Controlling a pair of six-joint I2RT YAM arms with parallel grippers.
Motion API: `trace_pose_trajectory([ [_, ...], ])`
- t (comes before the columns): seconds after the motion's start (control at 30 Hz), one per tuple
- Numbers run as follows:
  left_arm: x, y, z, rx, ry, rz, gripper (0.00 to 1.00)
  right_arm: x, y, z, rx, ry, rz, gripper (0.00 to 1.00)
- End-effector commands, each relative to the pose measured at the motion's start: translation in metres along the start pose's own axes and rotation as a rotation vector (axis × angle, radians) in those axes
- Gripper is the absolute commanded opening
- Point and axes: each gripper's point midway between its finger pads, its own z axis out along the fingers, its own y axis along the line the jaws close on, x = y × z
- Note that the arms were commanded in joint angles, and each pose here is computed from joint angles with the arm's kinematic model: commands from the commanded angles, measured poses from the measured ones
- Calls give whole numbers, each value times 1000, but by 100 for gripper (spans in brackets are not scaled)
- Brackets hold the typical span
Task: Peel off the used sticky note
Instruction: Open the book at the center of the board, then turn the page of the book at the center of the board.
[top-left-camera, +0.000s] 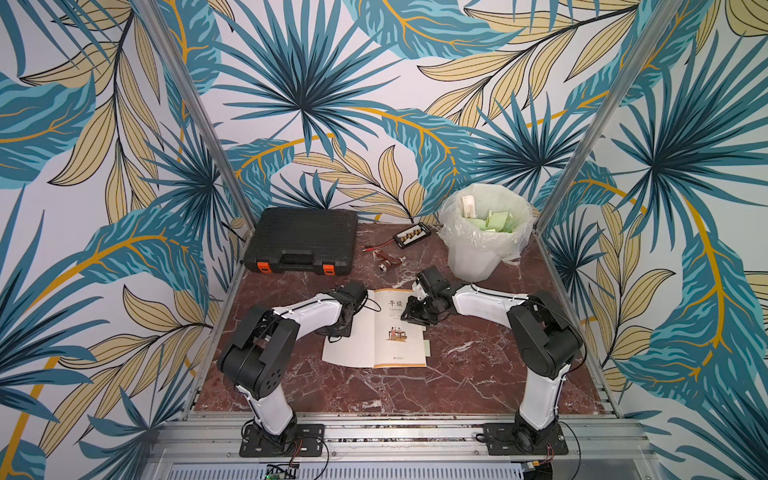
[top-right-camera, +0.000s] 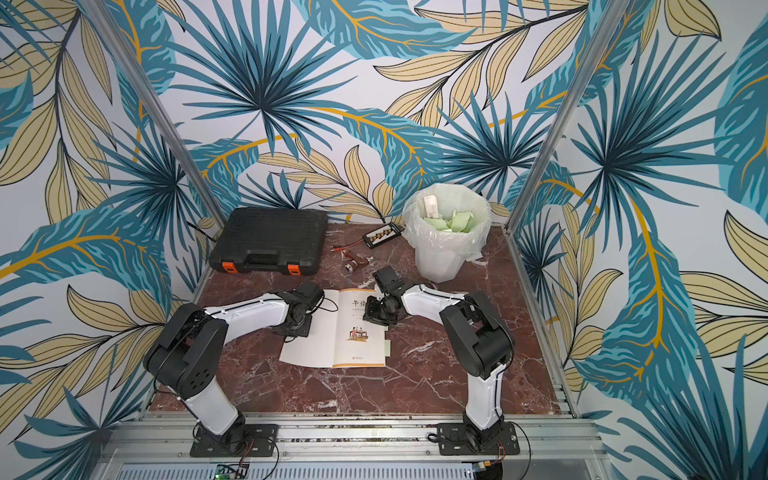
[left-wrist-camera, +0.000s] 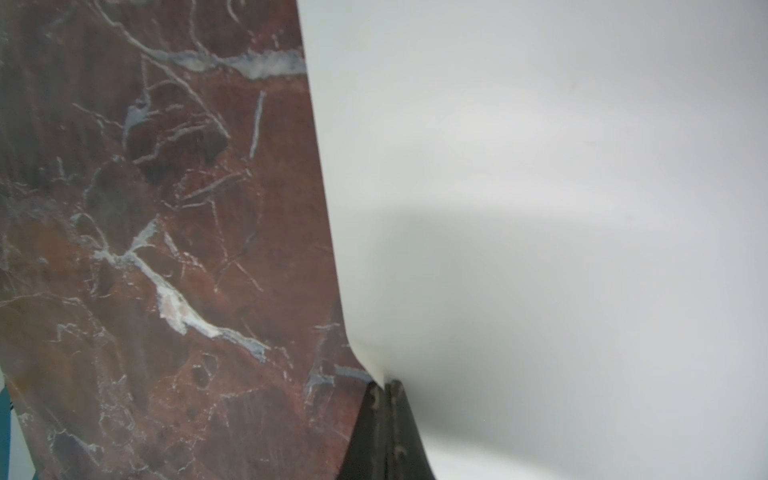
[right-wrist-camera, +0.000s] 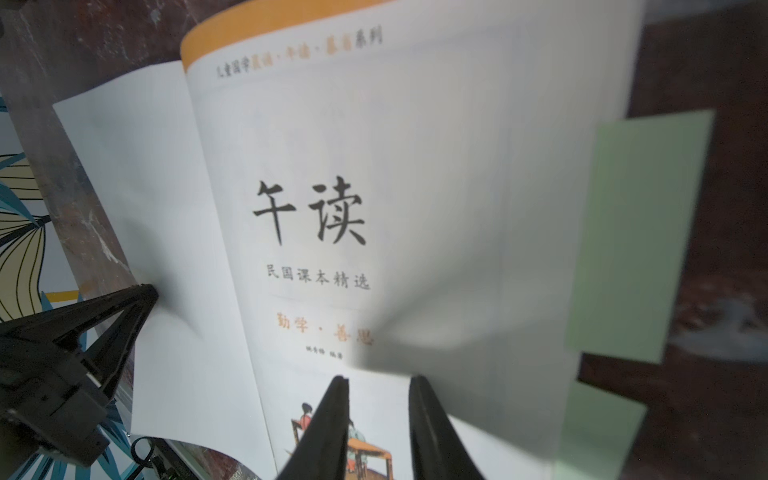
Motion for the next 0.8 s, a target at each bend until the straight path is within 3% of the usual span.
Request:
trace_pose_trajectory([
  [0.0,-5,-22,6,75,3,24,4,13,0,15,-8,68,17,29],
  [0.13,-5,-26,5,93,2,28,8,20,19,23,-87,101,29,29],
  [0.3,-10,-32,-13,174,-34,10,49,17,24,8,-94,77,-1,32],
  [0.4,-21,-27,-40,201,-85,0,64,13,27,-10,-110,42,-11,34],
  [0.6,-51,-39,-105,302,-200,13,81,-3,22,-50,-143,-49,14,39],
  [0.77,-66,-86,-136,467,-231,48,88,-27,-18,-75,-74,-136,72,44],
])
